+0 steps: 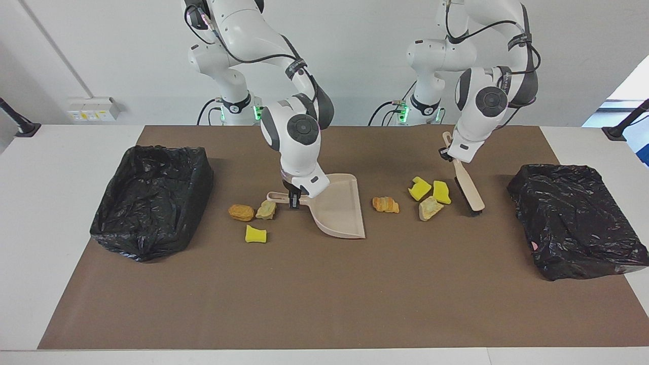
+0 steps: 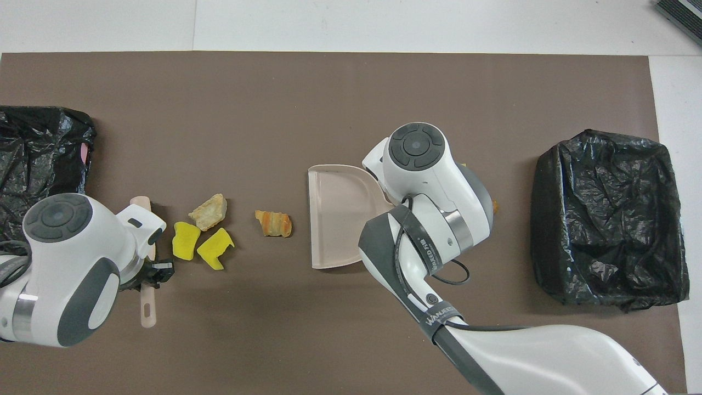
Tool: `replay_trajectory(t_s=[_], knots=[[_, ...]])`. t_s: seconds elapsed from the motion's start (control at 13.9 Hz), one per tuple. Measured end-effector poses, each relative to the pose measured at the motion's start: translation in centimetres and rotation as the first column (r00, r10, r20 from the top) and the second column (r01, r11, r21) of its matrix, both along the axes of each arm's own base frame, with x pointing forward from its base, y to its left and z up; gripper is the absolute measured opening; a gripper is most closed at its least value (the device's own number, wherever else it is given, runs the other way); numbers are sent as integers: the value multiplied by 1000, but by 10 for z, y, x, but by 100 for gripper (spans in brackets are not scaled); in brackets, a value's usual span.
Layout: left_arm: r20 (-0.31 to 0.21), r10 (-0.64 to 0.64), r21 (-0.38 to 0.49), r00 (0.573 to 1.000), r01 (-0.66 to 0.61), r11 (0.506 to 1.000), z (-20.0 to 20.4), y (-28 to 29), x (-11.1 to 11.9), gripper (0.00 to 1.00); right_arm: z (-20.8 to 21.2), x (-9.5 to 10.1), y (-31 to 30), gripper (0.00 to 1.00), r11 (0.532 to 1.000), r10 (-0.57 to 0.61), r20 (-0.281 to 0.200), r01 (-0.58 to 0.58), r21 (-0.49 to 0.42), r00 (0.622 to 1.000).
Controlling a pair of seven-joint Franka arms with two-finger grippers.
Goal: Sweep and dump trash in bin
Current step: 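Sweep the debris with the brush in the left gripper toward the dustpan, then sweep the debris into the dustpan with the left gripper's brush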
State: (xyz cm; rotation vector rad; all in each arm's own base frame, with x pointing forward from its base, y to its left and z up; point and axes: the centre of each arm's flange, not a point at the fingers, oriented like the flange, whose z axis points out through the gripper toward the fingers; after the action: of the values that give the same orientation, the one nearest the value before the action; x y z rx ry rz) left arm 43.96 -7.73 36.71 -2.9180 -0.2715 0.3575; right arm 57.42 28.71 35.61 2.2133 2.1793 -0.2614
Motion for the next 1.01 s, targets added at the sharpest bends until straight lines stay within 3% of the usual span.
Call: replay_trajectory(t_s=[0.65,1.01], knots=[[76,-7,-245,997,26,969,-10,-118,-22,26,0,0,-1,32,1000,-1,0,1,0,1000],[76,-43,-336,996,67,939,-18,-185,-19,26,0,0,-2,32,1000,-2,0,2,-2,1000]])
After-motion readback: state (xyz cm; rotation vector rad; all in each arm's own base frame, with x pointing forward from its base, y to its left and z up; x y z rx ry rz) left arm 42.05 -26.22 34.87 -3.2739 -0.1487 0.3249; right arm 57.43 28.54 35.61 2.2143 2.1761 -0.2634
